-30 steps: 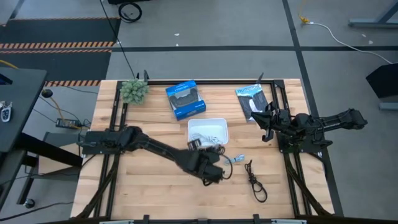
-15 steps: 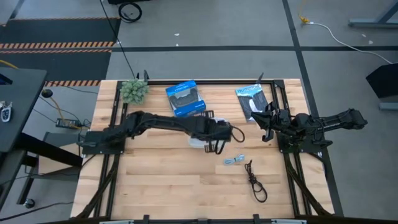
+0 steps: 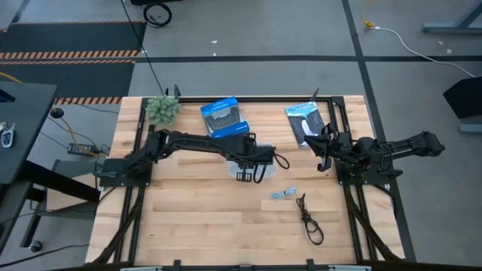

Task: Pick and place USB-C Cables
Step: Put the left black charger cable into the white bin, then put the blue charger cable into the white bin

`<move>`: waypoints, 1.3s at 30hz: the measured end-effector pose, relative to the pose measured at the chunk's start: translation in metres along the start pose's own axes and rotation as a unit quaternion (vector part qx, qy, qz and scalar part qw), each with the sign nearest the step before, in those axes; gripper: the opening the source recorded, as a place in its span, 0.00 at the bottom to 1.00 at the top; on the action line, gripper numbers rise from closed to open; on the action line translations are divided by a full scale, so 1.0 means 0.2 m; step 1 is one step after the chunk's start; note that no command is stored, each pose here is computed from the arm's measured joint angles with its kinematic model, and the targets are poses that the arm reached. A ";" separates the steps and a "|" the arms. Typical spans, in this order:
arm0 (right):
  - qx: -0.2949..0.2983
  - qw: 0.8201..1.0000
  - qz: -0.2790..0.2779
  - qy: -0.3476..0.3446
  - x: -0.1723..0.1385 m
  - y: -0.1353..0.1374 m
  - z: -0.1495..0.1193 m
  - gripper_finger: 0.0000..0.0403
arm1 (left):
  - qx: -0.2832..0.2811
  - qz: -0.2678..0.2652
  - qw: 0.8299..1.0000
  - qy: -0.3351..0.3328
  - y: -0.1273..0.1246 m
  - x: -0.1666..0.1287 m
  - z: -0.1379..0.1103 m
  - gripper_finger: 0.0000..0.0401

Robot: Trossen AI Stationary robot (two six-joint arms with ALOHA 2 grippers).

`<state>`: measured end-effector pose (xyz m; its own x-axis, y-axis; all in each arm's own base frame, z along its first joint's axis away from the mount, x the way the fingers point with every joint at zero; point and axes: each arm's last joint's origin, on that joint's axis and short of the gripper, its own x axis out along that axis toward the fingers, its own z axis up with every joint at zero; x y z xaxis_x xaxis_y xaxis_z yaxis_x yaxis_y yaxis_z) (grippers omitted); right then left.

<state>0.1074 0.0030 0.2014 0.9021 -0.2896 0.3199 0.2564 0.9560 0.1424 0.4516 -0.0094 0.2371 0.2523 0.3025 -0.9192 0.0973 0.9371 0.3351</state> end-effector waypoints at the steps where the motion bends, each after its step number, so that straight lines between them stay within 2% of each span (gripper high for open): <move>1: 0.000 1.000 0.000 0.000 0.00 0.00 0.00 0.10 | -0.002 0.000 1.000 0.000 0.01 0.00 -0.01 0.19; 11: 0.000 1.000 0.000 0.000 0.00 0.00 0.00 0.10 | -0.019 0.007 1.000 -0.015 0.06 0.05 0.01 0.19; 20: 0.000 1.000 0.000 0.000 0.00 0.00 0.00 0.10 | -0.045 -0.013 0.999 -0.014 0.13 0.14 -0.01 0.20; 23: 0.000 1.000 0.000 -0.001 0.00 0.00 0.00 0.10 | -0.036 -0.017 0.999 0.000 0.11 0.19 -0.04 0.25; 27: 0.000 1.000 0.000 0.000 0.00 0.00 0.00 0.10 | -0.019 -0.012 1.000 0.019 0.06 0.26 -0.08 0.37; 33: 0.000 1.000 0.000 0.000 0.00 0.00 0.00 0.10 | -0.031 0.004 1.000 0.001 0.06 0.24 -0.05 0.54; 39: 0.000 1.000 0.000 0.000 0.00 0.00 0.00 0.10 | -0.060 0.003 0.998 -0.035 0.09 0.13 0.01 0.57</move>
<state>0.1073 0.0030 0.2015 0.9020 -0.2896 0.3203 0.2563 0.9560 0.1425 0.4628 0.0148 0.2195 0.3197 0.2984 -0.8993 -0.0188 0.9509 0.3088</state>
